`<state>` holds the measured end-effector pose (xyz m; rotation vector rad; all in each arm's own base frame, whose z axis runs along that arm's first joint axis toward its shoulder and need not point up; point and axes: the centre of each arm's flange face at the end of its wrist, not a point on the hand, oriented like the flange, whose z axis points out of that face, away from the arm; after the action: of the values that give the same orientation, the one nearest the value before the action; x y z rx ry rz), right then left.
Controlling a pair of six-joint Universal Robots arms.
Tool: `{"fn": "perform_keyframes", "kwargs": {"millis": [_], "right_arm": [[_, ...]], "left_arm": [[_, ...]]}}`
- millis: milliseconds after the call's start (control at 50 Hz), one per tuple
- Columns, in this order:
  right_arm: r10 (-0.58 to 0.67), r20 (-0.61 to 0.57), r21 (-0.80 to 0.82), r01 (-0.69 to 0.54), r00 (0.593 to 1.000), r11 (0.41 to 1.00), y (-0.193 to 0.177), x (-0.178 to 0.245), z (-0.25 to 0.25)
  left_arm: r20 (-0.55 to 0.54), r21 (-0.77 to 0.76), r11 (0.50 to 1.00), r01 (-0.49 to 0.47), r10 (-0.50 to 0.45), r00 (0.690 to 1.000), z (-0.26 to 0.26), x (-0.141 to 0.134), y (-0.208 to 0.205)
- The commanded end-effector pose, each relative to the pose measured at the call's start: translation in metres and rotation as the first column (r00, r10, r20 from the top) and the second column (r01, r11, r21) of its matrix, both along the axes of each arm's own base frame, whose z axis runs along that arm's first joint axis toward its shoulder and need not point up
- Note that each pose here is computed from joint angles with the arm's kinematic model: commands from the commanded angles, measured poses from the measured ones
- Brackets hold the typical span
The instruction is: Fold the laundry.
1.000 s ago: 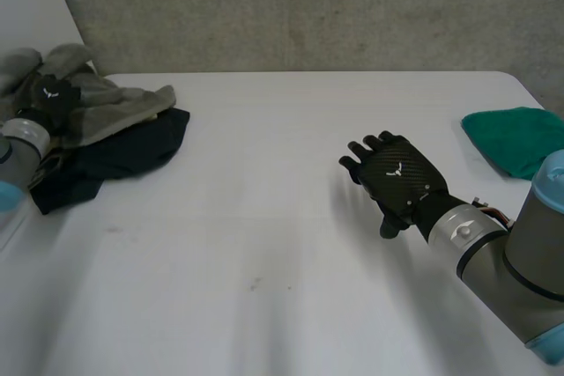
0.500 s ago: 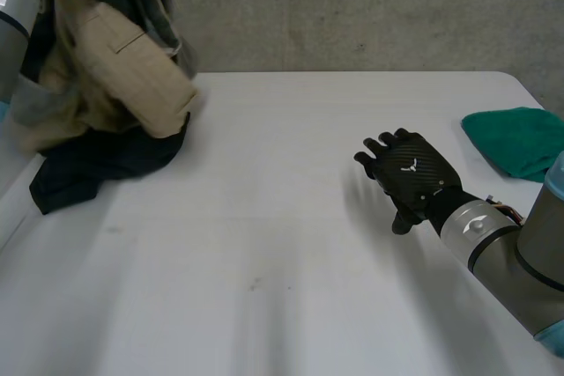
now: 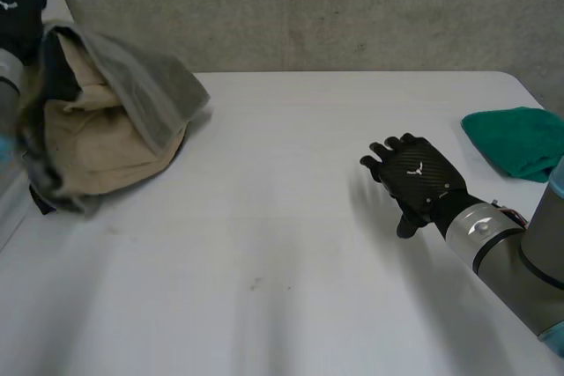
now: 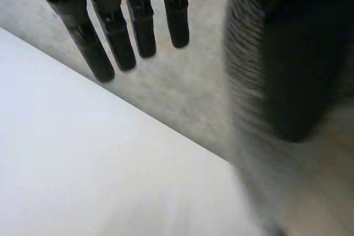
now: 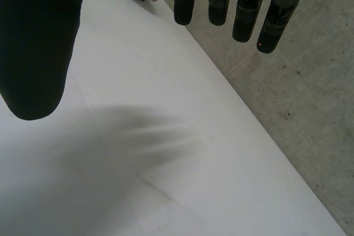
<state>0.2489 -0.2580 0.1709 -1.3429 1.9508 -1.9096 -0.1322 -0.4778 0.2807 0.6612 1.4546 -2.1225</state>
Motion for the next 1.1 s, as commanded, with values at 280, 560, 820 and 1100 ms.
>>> {"fn": "perform_keyframes", "kwargs": {"millis": [280, 560, 820, 1100], "right_arm": [[-0.004, -0.004, 0.013, 0.004, 1.0, 1.0, -0.001, 0.0, -0.005], [-0.005, -0.01, 0.029, 0.005, 1.0, 1.0, -0.002, -0.001, -0.01], [-0.002, -0.02, 0.042, 0.002, 1.0, 0.999, -0.001, 0.0, -0.016], [-0.001, -0.025, 0.05, 0.002, 1.0, 0.999, -0.001, 0.0, -0.019]], "left_arm": [[-0.132, 0.155, 0.948, 0.279, -0.26, 0.957, 0.009, -0.064, 0.072], [-0.197, 0.15, 0.902, 0.405, -0.374, 0.906, 0.044, -0.093, 0.104], [-0.225, 0.293, 0.856, 0.425, -0.37, 0.901, 0.015, -0.096, 0.105], [-0.197, 0.489, 0.793, 0.364, -0.306, 0.931, -0.067, -0.093, 0.083]]}}
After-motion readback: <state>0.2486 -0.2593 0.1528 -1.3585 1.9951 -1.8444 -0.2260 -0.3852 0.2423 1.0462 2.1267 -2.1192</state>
